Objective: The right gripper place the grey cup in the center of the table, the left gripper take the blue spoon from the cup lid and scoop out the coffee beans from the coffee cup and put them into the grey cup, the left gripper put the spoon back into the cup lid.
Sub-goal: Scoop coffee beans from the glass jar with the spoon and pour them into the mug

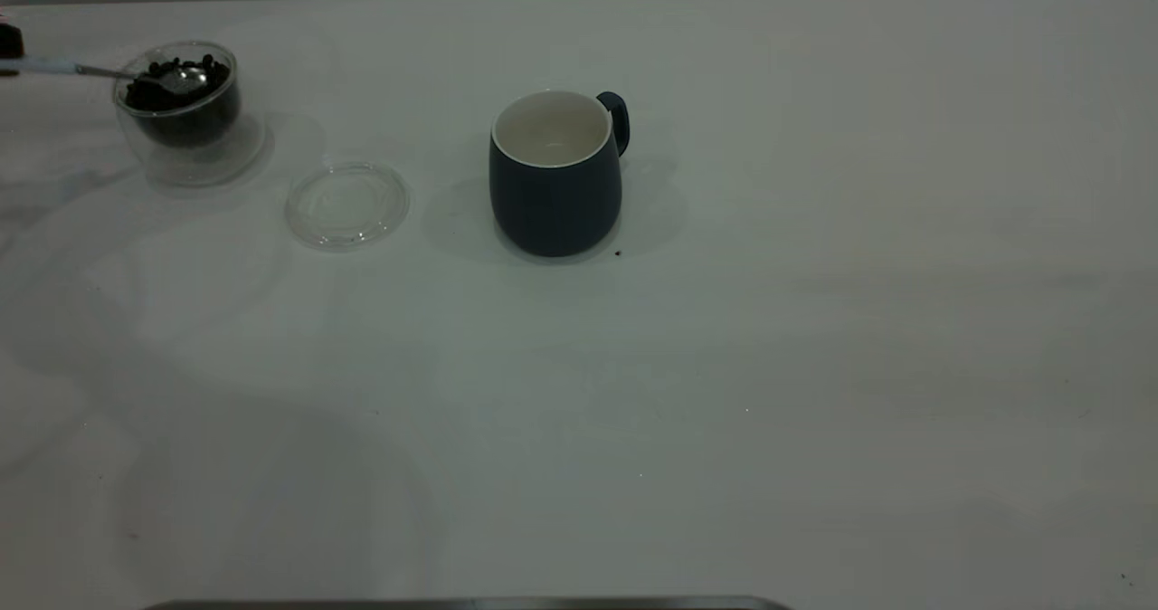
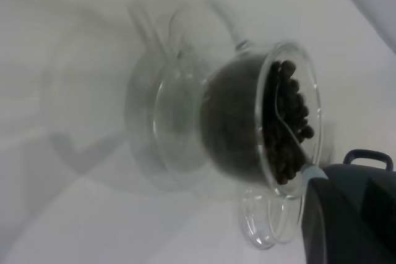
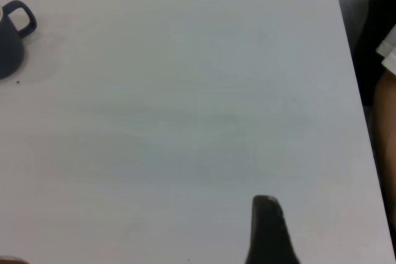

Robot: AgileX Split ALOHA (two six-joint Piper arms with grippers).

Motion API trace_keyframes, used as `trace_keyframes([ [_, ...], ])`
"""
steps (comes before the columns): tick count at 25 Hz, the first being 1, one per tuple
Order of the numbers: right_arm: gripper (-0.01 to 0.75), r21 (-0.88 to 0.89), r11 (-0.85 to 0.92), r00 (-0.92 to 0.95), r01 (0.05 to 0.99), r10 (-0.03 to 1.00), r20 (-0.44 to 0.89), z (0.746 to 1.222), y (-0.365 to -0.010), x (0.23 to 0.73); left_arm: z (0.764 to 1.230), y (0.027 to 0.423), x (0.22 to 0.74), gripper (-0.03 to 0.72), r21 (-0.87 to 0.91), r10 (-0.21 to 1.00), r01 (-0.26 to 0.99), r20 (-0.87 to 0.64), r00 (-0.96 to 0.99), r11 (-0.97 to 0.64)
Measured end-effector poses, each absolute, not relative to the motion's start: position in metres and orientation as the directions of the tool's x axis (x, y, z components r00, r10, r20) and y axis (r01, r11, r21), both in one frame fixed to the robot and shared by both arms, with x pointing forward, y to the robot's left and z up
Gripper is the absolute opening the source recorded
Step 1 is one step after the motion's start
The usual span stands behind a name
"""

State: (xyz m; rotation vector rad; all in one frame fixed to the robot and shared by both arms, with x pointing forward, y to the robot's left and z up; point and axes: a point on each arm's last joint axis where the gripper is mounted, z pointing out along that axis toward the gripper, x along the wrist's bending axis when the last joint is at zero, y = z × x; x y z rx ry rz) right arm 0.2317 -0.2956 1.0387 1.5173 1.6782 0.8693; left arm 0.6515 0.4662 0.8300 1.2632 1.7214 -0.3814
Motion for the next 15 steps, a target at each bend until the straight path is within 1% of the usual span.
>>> trace_keyframes([
  [6,0.462,0.847,0.087,-0.066,0.524,0.996,-0.062,1.0387,-0.2956,0.2317,0.8239,0.4616,0.6517,0.129,0.221,0.544,0.874,-0.837,-0.059,0.434],
  [15,0.462,0.847,0.087,-0.066,0.524,0.996,-0.062,1.0387,-0.2956,0.2317,0.8255,0.4608,0.6532,0.129,0.121,0.469,0.854,-0.869,-0.156,0.507],
])
